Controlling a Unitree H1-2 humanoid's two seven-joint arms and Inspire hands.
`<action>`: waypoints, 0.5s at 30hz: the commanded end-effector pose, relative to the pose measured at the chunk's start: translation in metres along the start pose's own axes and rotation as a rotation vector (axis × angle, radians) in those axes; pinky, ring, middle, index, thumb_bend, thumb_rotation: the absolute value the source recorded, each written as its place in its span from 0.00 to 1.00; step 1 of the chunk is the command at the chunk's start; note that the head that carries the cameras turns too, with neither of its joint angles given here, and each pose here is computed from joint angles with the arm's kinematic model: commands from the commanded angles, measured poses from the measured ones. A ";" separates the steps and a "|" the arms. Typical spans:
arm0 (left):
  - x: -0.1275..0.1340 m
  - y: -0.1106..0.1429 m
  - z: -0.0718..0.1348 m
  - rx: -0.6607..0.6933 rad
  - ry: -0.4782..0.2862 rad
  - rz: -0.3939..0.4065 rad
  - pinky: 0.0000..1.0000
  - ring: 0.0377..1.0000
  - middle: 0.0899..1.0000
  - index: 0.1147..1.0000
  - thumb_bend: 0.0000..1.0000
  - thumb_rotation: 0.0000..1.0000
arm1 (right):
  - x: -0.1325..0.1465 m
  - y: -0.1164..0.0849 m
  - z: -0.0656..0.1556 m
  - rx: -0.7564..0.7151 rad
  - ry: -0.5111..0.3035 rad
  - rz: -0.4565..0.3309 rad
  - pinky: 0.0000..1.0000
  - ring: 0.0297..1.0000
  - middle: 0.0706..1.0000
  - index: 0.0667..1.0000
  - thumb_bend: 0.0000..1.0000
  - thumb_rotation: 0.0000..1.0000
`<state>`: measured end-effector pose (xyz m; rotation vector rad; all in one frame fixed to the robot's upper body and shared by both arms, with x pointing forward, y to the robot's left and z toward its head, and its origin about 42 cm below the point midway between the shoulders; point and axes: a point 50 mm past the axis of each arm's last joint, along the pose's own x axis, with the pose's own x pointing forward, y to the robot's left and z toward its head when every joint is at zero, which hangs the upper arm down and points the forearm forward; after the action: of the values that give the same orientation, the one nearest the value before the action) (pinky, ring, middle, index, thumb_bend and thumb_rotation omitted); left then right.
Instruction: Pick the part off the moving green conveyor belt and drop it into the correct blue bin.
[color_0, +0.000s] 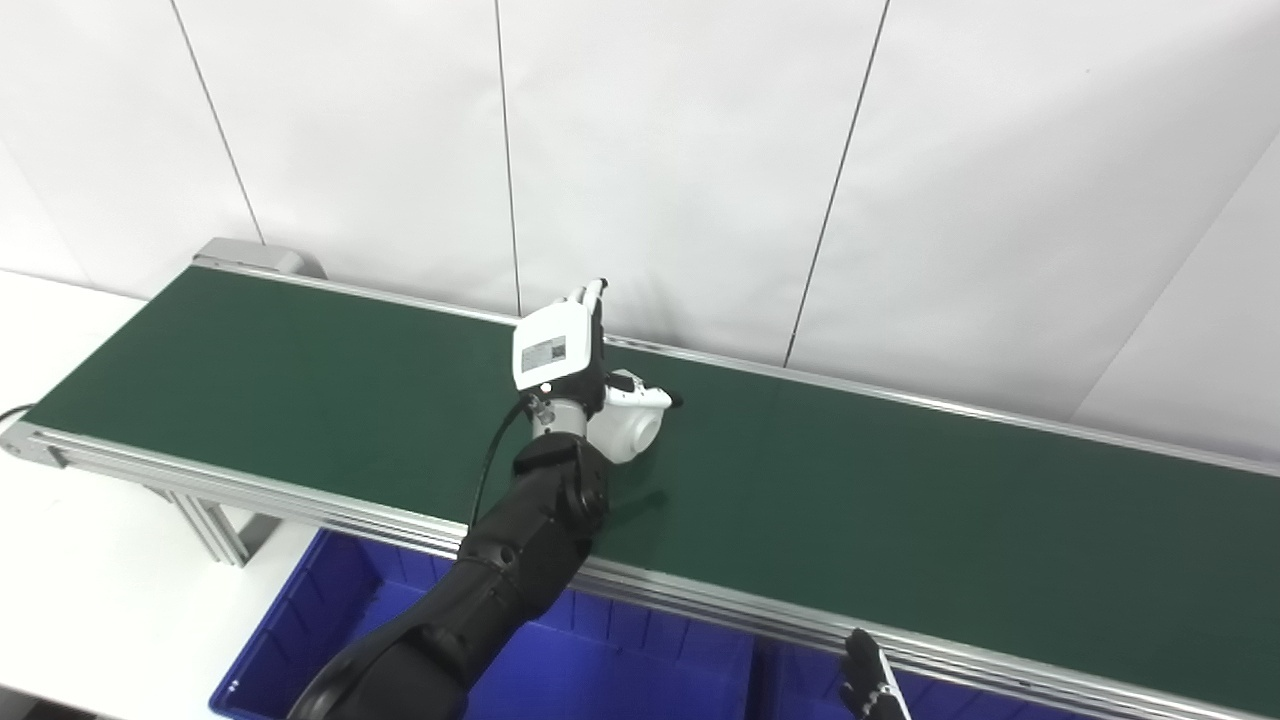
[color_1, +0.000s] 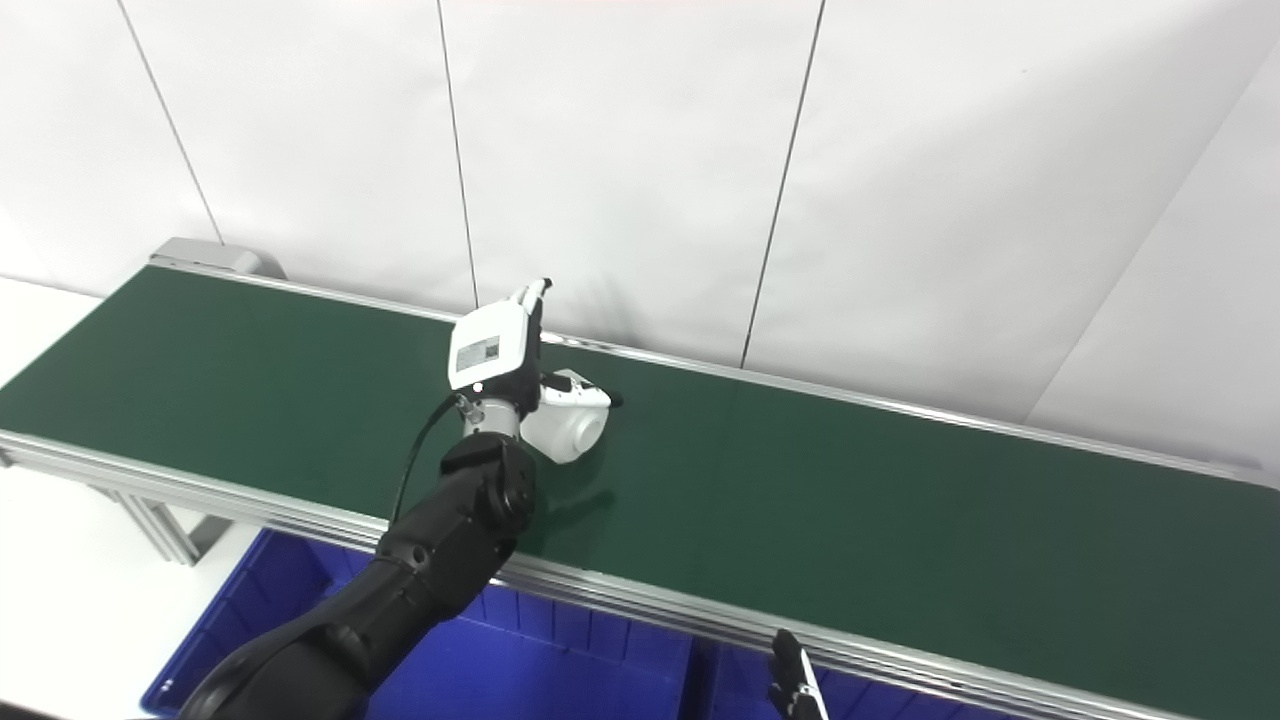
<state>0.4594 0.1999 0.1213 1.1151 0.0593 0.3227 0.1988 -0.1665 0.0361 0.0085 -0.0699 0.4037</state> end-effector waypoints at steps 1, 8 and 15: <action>0.010 0.008 0.029 -0.050 -0.074 0.041 0.84 0.89 0.90 0.89 0.95 0.49 | 0.005 0.005 0.014 -0.017 -0.097 0.002 0.98 1.00 1.00 1.00 1.00 1.00; -0.008 -0.020 0.036 -0.070 -0.070 -0.030 0.79 0.84 0.86 0.86 0.95 0.43 | 0.005 0.009 0.019 -0.022 -0.110 0.003 0.97 1.00 1.00 1.00 1.00 1.00; -0.024 -0.033 0.033 -0.040 -0.114 -0.172 0.62 0.74 0.79 0.82 0.97 0.38 | 0.006 0.011 0.022 -0.023 -0.116 0.003 0.95 0.99 1.00 1.00 1.00 1.00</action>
<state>0.4469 0.1565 0.0927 1.0774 0.0934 0.1408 0.1948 -0.1591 0.0443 0.0017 -0.0980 0.4065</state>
